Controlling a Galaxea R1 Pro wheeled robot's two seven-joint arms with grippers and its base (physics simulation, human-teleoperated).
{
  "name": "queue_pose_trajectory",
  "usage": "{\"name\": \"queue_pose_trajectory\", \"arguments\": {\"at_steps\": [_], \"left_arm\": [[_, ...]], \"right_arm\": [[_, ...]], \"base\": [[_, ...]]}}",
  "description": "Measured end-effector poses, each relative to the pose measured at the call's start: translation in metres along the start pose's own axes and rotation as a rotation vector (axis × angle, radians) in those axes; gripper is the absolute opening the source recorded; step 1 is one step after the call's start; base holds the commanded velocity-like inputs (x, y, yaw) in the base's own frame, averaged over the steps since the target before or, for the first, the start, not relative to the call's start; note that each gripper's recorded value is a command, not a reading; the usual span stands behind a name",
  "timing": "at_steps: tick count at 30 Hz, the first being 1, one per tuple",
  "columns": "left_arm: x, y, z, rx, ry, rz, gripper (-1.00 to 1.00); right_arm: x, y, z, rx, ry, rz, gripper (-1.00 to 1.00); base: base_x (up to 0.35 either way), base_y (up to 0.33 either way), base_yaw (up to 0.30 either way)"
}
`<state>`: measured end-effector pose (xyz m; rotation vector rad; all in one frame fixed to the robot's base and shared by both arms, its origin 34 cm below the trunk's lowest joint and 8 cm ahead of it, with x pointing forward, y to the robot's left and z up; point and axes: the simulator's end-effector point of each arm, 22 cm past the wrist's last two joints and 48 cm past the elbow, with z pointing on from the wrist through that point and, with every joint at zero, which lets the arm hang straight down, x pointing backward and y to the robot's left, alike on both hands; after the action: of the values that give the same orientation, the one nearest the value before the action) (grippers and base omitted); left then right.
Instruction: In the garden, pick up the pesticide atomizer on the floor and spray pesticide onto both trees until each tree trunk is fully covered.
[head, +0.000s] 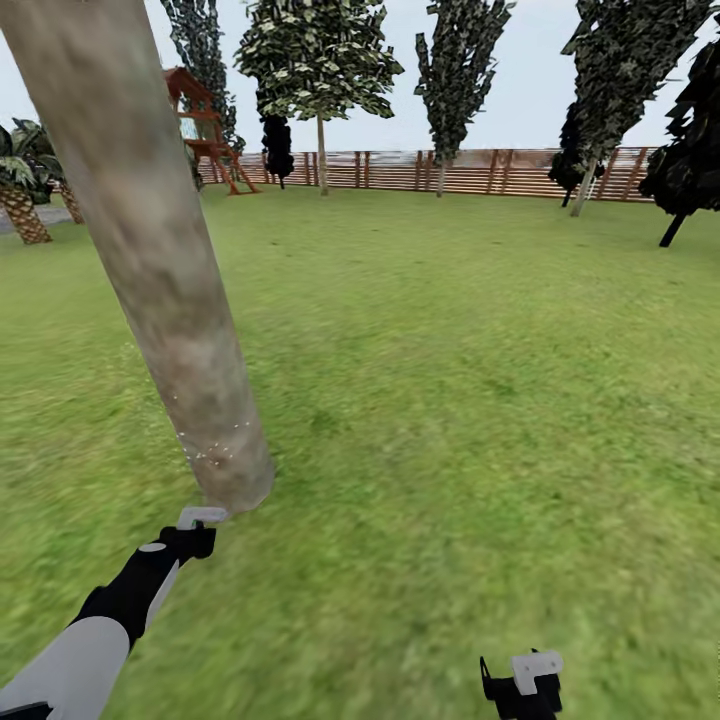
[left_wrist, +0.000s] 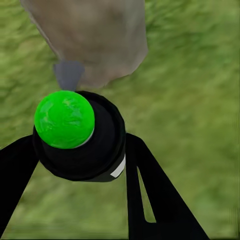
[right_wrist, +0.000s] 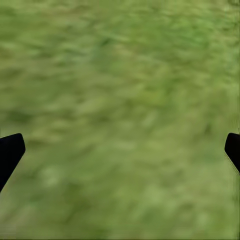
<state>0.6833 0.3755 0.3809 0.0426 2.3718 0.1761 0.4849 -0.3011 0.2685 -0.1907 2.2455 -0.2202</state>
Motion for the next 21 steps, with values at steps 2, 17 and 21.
{"name": "queue_pose_trajectory", "arguments": {"at_steps": [2, 17, 21], "left_arm": [[0.0, 0.0003, 0.0, -0.001, 0.0, 0.0, -1.0], [0.0001, 0.001, 0.0, -0.004, 0.0, -0.005, -1.0], [0.0, 0.0021, -0.0001, -0.005, -0.001, -0.012, -1.0]], "right_arm": [[0.0, 0.0, 0.0, 0.0, 0.0, 0.0, 1.0], [0.0, 0.0, 0.0, 0.0, 0.0, 0.0, 1.0], [0.0, 0.0, 0.0, 0.0, 0.0, 0.0, 1.0]], "base": [[0.0, -0.272, 0.043], [0.078, -0.272, 0.097], [0.14, -0.265, 0.276]]}}
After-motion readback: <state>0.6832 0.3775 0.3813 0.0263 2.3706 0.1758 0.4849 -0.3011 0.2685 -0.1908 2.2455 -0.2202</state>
